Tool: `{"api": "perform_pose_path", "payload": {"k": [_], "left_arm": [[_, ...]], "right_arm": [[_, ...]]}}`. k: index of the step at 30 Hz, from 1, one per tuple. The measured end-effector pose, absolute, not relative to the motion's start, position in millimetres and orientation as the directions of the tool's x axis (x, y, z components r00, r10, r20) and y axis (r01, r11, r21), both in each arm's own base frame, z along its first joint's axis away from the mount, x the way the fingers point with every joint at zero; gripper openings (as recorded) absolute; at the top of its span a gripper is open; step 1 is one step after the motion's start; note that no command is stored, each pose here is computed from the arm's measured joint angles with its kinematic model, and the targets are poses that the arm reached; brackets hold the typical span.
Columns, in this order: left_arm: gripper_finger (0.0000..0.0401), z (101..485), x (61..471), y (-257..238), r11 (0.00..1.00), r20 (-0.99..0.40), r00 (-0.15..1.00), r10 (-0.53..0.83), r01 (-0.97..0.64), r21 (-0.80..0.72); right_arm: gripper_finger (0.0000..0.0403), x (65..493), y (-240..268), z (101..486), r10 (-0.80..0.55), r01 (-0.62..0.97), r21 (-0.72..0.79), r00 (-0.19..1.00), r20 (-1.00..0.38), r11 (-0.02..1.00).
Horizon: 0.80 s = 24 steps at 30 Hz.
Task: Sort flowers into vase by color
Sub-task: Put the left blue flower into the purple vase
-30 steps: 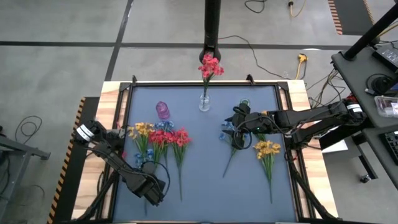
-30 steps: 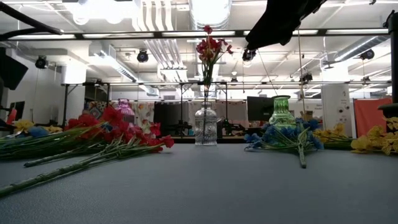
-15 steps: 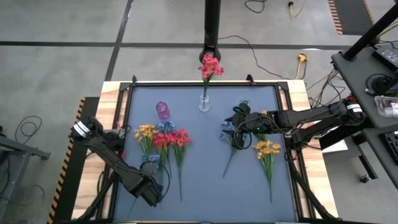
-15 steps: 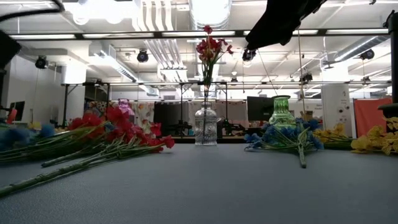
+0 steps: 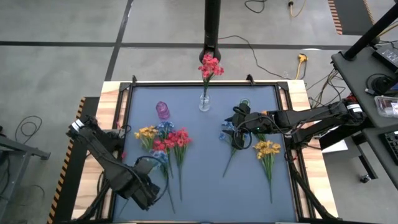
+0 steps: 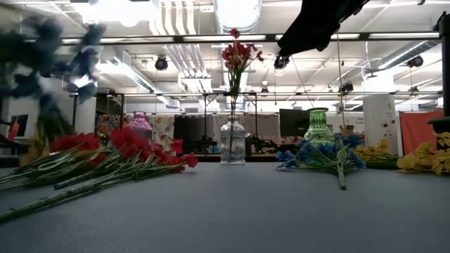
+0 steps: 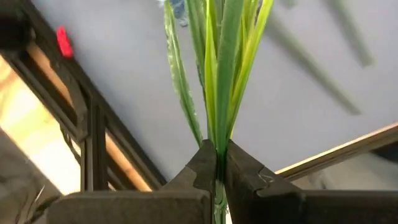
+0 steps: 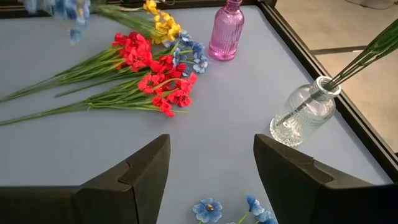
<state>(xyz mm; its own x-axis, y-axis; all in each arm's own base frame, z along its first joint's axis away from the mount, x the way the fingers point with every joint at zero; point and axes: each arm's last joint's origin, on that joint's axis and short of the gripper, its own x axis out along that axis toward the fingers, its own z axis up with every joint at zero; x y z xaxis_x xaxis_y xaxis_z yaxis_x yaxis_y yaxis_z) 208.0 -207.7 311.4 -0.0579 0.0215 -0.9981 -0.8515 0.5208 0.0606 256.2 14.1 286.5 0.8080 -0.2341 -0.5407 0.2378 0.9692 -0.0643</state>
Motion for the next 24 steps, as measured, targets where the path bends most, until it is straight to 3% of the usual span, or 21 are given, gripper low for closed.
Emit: {"api": "perform_pose_path", "payload": {"k": [8, 13, 19, 24], "left_arm": [[0.0001, 371, 218, -201, 0.645, -0.912, 0.375, 0.169, -0.741, -0.186], [0.0001, 398, 222, -194, 0.732, -0.734, 0.593, 0.331, -0.653, -0.197], [0.0001, 412, 226, -183, 0.795, -0.487, 0.699, 0.524, -0.607, -0.017], [0.0001, 416, 234, -167, 0.767, -0.384, 0.685, 0.620, -0.633, 0.109]], "right_arm": [[0.0224, 255, 14, 285, -0.235, 0.237, -0.069, 0.800, -0.552, 0.969], [0.0224, 255, 14, 285, -0.235, 0.236, -0.073, 0.795, -0.559, 0.969], [0.0224, 254, 14, 284, -0.236, 0.231, -0.082, 0.787, -0.570, 0.969], [0.0224, 254, 14, 284, -0.236, 0.227, -0.088, 0.787, -0.570, 0.970]]}}
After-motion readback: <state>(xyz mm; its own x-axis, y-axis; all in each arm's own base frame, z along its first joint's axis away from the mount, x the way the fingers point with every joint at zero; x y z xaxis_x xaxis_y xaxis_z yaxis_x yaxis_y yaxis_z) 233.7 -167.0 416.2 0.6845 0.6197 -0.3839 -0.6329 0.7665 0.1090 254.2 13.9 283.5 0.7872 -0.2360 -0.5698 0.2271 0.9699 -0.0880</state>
